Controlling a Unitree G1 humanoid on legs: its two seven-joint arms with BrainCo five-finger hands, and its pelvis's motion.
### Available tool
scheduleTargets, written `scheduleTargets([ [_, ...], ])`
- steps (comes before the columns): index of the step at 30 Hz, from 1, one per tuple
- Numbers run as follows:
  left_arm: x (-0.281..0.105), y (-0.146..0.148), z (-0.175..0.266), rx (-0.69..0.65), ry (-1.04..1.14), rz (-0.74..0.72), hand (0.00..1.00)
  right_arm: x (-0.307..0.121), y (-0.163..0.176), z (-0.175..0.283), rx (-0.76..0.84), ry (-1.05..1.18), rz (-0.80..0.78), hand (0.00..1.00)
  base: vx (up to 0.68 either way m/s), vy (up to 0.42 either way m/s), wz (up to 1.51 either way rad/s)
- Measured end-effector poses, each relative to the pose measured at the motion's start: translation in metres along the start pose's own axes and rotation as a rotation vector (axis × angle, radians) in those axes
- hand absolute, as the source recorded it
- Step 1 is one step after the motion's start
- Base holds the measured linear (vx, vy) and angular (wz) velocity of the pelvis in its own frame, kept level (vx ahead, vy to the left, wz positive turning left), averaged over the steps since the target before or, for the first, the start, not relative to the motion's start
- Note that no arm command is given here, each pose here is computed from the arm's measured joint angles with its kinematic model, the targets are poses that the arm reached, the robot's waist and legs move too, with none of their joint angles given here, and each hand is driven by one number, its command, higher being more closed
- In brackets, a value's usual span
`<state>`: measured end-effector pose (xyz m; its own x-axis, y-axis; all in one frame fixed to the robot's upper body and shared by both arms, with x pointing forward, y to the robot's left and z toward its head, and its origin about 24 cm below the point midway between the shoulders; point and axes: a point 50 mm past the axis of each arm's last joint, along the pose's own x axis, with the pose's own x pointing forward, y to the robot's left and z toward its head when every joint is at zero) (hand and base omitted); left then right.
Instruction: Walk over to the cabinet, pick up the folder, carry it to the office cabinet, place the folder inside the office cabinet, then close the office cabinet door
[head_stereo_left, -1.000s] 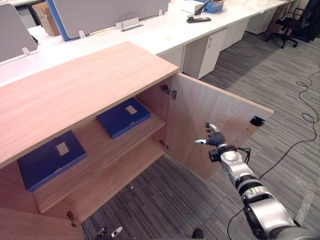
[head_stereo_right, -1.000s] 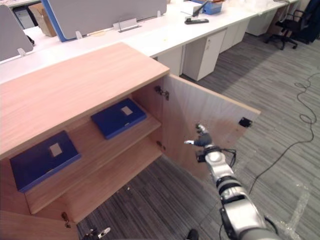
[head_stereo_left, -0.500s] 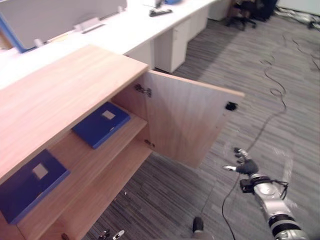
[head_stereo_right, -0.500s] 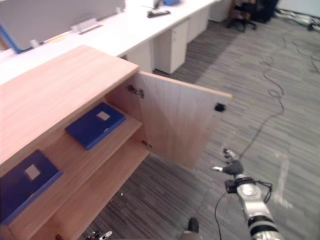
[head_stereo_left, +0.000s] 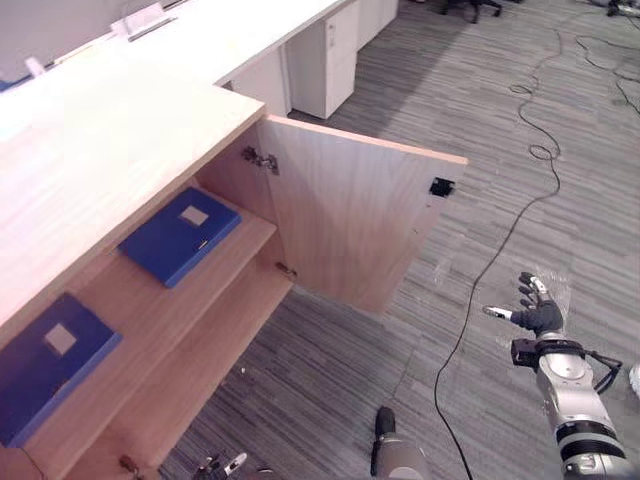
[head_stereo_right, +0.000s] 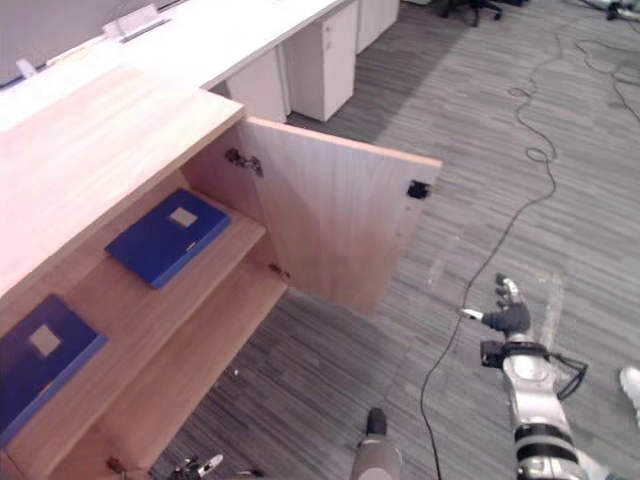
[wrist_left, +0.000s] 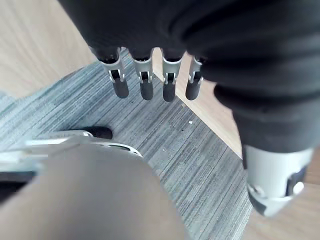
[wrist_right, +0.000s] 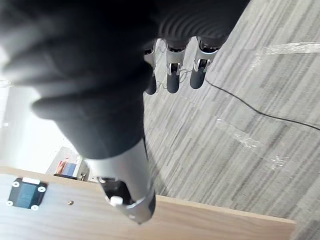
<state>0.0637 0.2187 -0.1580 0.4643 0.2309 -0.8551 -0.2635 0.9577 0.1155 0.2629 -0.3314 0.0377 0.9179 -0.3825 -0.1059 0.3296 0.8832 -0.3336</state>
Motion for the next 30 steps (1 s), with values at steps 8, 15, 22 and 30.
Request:
scheduleTargets([
  [8,0.002,-0.019,0.026,0.006,-0.111,-0.063,0.0,0.044,-0.004,0.058,0.095,-0.098,-0.089,0.0,0.1,-0.09,0.62],
  [15,0.0,-0.022,0.023,-0.064,-0.118,-0.05,0.0,0.068,-0.006,0.101,0.123,-0.142,-0.101,0.0,-0.01,-0.038,0.21],
  [22,-0.001,-0.021,0.02,-0.073,-0.113,-0.043,0.0,0.072,-0.003,0.108,0.108,-0.131,-0.089,0.0,-0.09,-0.025,0.14],
  [30,-0.002,-0.015,0.016,-0.08,-0.097,-0.022,0.0,0.062,0.028,0.102,-0.219,-0.164,0.114,0.0,-0.1,-0.017,-0.04],
])
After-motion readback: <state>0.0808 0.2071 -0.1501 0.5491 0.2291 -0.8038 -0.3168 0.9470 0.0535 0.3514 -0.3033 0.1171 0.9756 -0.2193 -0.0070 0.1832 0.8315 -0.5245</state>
